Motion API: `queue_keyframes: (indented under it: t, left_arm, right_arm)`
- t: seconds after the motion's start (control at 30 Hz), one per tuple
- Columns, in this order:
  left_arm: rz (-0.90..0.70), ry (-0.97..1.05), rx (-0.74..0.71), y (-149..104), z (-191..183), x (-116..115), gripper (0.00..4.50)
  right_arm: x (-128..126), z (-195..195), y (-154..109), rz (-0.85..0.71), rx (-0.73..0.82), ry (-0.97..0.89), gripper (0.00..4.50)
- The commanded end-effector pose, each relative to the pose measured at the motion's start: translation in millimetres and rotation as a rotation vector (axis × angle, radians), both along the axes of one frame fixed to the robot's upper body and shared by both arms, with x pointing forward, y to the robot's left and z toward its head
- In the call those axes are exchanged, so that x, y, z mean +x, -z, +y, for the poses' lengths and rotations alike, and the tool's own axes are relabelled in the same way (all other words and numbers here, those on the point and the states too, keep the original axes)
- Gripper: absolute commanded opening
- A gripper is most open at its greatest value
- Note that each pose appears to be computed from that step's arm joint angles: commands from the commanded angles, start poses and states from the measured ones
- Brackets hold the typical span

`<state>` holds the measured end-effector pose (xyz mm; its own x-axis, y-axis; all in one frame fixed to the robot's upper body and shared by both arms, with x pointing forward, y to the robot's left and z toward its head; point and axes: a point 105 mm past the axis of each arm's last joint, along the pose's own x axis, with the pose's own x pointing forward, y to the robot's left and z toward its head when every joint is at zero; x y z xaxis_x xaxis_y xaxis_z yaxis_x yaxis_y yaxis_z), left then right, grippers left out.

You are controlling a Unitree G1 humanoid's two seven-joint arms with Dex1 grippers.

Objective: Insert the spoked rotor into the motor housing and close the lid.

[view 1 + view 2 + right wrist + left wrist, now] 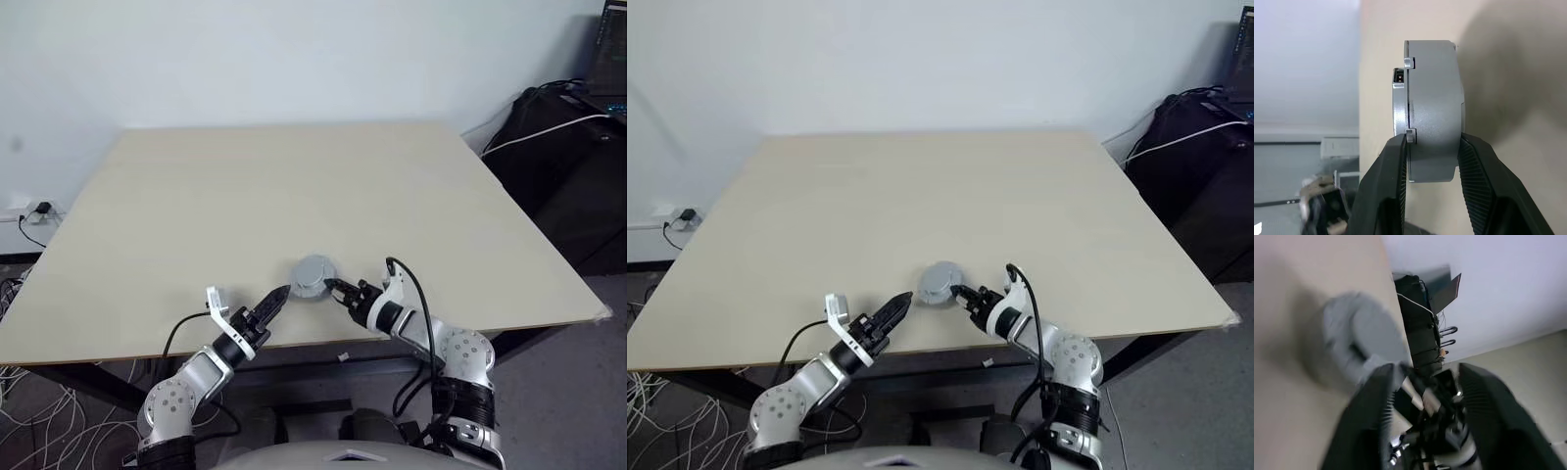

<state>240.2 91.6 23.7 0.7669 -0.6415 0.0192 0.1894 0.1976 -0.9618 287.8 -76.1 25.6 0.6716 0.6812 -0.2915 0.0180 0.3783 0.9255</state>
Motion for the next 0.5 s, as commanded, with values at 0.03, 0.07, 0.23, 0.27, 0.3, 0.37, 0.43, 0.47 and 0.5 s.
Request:
queue_keyframes:
  t: [0.03,0.07,0.23,0.27,0.3,0.37,0.43,0.47,0.5]
  left_arm:
    - [-0.053,-0.022,-0.084,-20,2,1,3.57]
    - [-0.045,-0.028,-0.117,-22,3,-1,3.88]
    - [0.039,-0.056,-0.26,-17,7,-12,4.48]
    - [0.061,-0.064,-0.276,-15,7,-14,4.48]
    - [0.077,-0.07,-0.286,-13,7,-15,4.48]
    - [0.103,-0.087,-0.313,-10,8,-15,4.48]
    - [0.118,-0.093,-0.329,-8,7,-15,4.48]
    - [0.125,-0.095,-0.332,-7,7,-14,4.48]
    - [0.134,-0.099,-0.331,-5,7,-13,4.48]
  right_arm:
    - [8,22,-34,-0.114,0.107,-0.02,1.23]
    - [8,22,-34,-0.113,0.106,-0.019,1.23]
    - [8,23,-38,-0.123,0.126,-0.017,1.23]
    - [7,25,-41,-0.129,0.135,-0.02,1.23]
    - [6,26,-43,-0.134,0.142,-0.024,1.23]
    - [5,30,-48,-0.147,0.155,-0.036,1.23]
    - [3,34,-52,-0.157,0.164,-0.048,1.23]
    - [2,36,-56,-0.166,0.172,-0.057,1.23]
    - [1,39,-59,-0.173,0.181,-0.067,1.23]
